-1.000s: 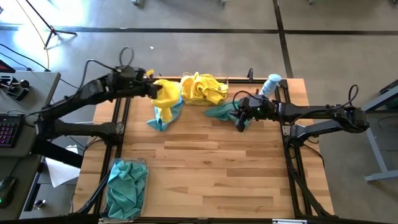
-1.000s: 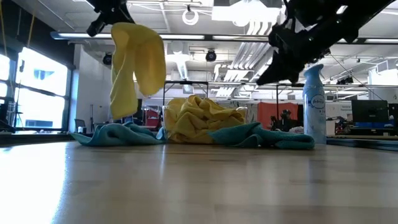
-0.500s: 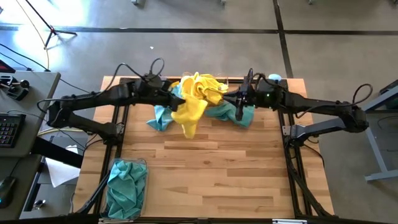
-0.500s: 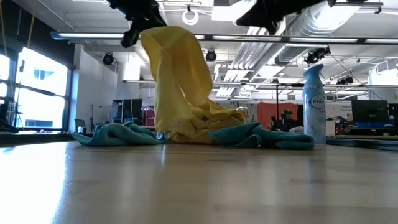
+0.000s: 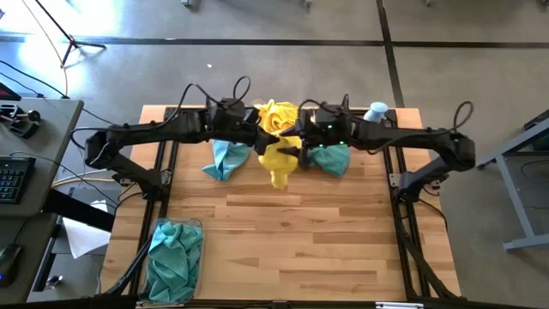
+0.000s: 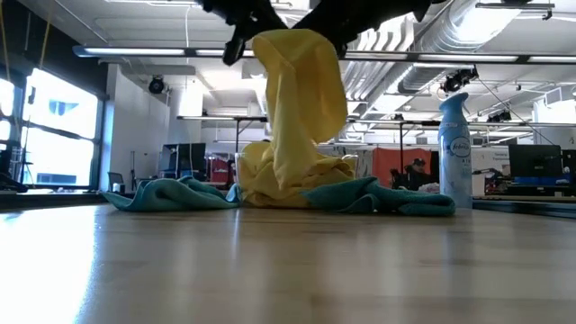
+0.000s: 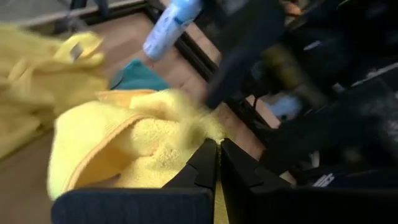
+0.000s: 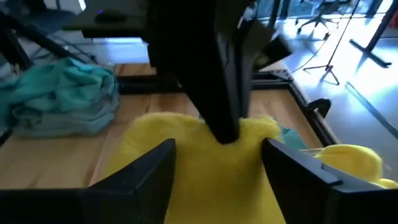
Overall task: Sort microfiber towel by color & place in baskets
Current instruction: Put the yellow microfiber towel into the top transparent bin
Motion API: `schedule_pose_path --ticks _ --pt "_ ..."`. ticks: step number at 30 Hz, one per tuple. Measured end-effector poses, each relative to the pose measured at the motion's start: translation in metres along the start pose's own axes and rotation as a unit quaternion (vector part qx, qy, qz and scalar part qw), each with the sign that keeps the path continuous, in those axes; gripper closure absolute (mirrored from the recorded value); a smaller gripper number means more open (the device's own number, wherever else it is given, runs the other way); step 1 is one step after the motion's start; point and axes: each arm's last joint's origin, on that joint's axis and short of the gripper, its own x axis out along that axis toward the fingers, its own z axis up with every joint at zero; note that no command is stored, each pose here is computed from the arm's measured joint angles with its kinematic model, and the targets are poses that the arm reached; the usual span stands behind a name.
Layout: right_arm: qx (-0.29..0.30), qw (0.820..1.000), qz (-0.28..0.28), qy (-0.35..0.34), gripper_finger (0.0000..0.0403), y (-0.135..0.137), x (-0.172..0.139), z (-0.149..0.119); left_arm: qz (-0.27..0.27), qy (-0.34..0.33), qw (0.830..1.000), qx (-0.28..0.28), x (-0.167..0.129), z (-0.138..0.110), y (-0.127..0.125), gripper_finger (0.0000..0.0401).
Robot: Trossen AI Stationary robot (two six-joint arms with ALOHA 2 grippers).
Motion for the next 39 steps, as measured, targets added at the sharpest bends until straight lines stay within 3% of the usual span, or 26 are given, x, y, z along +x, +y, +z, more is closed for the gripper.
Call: schedule_pose_path --ticks 5,10,13,18,20,25,30,34,39 --pt "-0.015 1.000 0.007 0.026 0.0156 0.003 0.017 -0.006 0.013 0.000 0.998 0.062 -0.002 0.016 -0.019 0.0401" --pt "-0.004 0.999 -0.001 0.044 0.0167 0.003 0.021 -0.011 0.029 -0.028 0.992 0.117 -0.017 0.026 -0.036 0.0401" --pt "-0.012 0.999 -0.004 0.041 0.0214 0.002 0.021 -0.010 0.035 -0.041 0.990 0.132 -0.021 0.029 -0.039 0.0401" --pt "-0.028 0.999 -0.005 0.044 0.0357 0.001 0.021 -0.011 0.043 -0.039 0.988 0.141 -0.018 0.028 -0.037 0.0400" --pt "-0.035 0.998 -0.005 0.047 0.0388 0.001 0.021 -0.011 0.045 -0.037 0.986 0.155 -0.017 0.028 -0.036 0.0400" --pt "-0.017 0.998 -0.023 0.058 0.0368 -0.004 0.020 -0.014 0.072 -0.049 0.978 0.188 -0.019 0.030 -0.034 0.0378" --pt "0.020 0.995 -0.042 0.091 0.0394 -0.018 0.016 -0.021 0.071 -0.045 0.976 0.199 -0.024 0.035 -0.028 0.0336" --pt "0.037 0.992 -0.061 0.102 0.0391 -0.032 0.012 -0.025 0.088 -0.013 0.970 0.224 -0.030 0.032 -0.020 0.0310" --pt "0.036 0.993 -0.085 0.072 0.0398 -0.052 0.002 -0.006 0.091 -0.014 0.968 0.232 -0.046 0.018 -0.007 0.0305"
